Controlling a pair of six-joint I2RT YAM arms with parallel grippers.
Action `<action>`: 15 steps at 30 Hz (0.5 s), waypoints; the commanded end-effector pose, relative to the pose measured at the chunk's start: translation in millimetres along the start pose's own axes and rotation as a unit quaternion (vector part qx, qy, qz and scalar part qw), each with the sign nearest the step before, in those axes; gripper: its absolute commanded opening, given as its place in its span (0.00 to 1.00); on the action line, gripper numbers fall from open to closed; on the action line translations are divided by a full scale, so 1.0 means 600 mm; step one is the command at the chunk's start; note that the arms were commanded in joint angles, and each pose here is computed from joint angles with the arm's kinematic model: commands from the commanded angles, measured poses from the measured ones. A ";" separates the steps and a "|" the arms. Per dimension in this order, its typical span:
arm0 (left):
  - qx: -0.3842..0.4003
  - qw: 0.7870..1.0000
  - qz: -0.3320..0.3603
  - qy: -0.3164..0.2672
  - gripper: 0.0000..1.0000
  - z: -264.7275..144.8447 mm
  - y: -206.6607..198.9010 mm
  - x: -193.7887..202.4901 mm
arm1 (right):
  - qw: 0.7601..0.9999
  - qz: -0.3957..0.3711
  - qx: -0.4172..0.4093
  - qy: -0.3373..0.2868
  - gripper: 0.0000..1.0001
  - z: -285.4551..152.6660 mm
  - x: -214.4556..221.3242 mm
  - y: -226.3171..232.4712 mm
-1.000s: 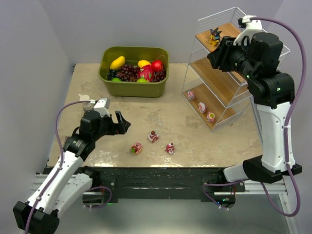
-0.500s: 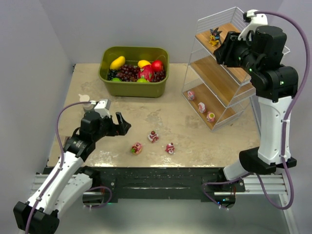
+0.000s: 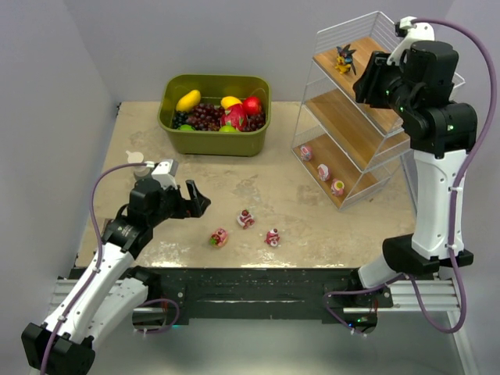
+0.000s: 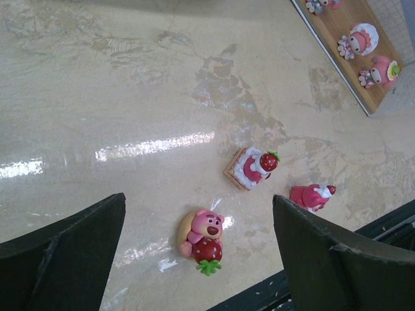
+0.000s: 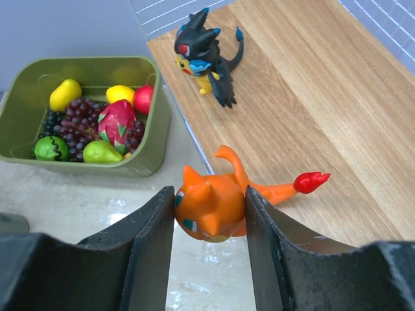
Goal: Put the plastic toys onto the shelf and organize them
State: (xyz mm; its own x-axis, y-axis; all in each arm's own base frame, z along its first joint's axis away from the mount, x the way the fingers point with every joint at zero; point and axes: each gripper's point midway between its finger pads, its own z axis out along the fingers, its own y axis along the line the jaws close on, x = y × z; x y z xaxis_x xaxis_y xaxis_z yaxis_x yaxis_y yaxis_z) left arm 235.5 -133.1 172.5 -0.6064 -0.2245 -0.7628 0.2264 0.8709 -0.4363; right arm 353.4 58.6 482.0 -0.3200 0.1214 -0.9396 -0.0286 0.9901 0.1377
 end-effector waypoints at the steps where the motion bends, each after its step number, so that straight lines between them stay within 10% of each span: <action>1: 0.011 1.000 0.014 -0.009 1.00 0.001 -0.005 -0.005 | 1.000 -0.004 0.013 -0.027 0.00 0.000 -0.027 -0.024; 15: 0.010 1.000 0.014 -0.008 1.00 0.002 -0.003 -0.003 | 0.998 0.021 -0.055 -0.004 0.00 0.039 -0.018 -0.034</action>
State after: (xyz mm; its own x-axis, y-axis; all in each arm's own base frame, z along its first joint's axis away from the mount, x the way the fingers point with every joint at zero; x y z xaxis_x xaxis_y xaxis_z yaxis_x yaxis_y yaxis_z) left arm 235.6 -132.9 172.1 -0.6055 -0.2187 -0.7652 0.2300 0.8724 -0.4313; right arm 374.1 26.1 470.6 -0.3491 0.1715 -0.9213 -0.0346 0.9801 0.1956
